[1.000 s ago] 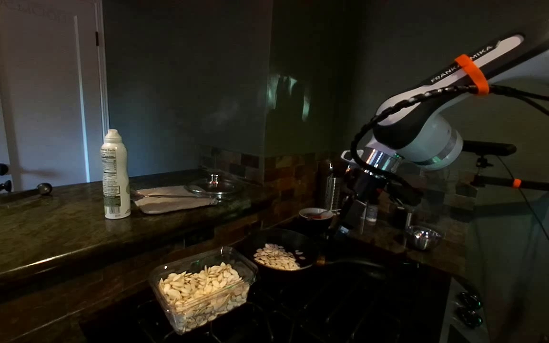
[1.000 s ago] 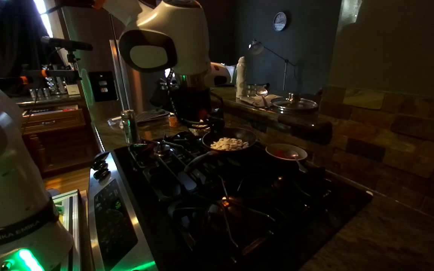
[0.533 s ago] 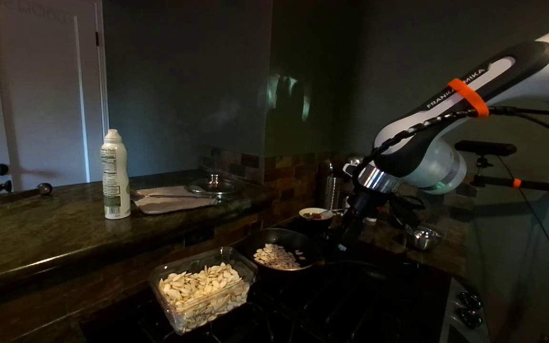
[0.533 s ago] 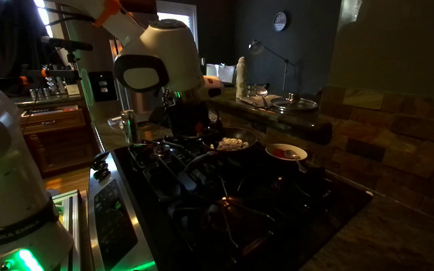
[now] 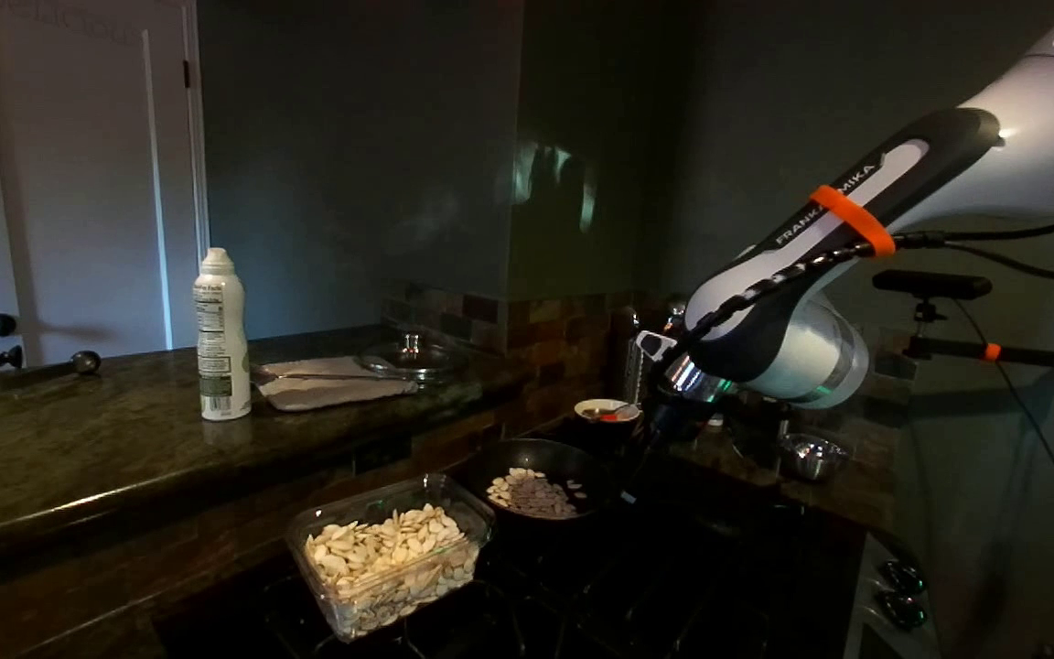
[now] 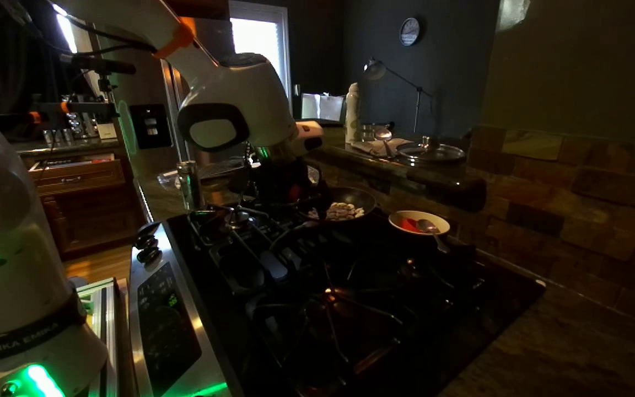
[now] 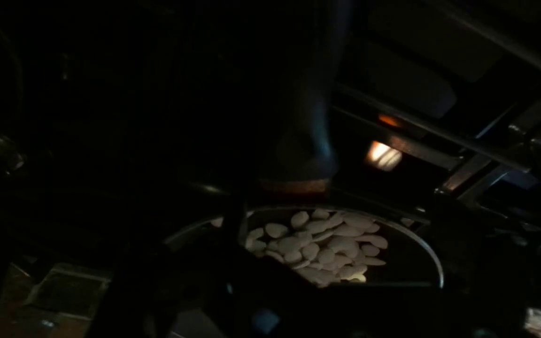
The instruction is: Pour the contents on the pan into the clear bowl.
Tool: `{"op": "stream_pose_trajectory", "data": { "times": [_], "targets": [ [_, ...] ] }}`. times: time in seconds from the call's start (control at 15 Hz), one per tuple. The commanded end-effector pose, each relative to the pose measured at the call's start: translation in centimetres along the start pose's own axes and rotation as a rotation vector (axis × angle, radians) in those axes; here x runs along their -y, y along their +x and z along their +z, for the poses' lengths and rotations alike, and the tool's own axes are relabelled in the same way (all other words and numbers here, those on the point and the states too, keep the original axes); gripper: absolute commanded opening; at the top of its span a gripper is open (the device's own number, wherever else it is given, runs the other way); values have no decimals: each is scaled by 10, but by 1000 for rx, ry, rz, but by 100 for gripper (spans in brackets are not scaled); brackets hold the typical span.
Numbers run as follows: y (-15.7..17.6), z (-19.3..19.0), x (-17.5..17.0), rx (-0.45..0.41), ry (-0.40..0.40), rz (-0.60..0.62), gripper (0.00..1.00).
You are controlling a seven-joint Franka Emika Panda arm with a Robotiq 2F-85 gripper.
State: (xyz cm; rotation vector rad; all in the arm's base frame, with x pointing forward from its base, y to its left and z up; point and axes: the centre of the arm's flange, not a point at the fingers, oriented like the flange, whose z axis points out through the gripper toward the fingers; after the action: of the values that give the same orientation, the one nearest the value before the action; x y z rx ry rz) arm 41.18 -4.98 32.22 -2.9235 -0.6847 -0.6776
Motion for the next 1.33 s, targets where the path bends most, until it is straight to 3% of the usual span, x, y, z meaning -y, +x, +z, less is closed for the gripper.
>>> {"op": "stream_pose_trajectory", "data": {
  "times": [0.0,0.4,0.67,0.73,0.8,0.93,1.13,1.27],
  "targets": [
    [-9,10,-9,-12,-57,31,100],
    [-15,27,-21,27,-28,34,100],
    [-8,39,-18,5,-6,28,100],
    [-6,41,-16,12,-4,23,89],
    [-5,43,-16,17,-2,18,85],
    [-5,46,-17,32,-10,14,83],
    [-7,52,-25,48,-27,27,88],
    [-8,55,-29,54,-33,42,84]
  ]
}}
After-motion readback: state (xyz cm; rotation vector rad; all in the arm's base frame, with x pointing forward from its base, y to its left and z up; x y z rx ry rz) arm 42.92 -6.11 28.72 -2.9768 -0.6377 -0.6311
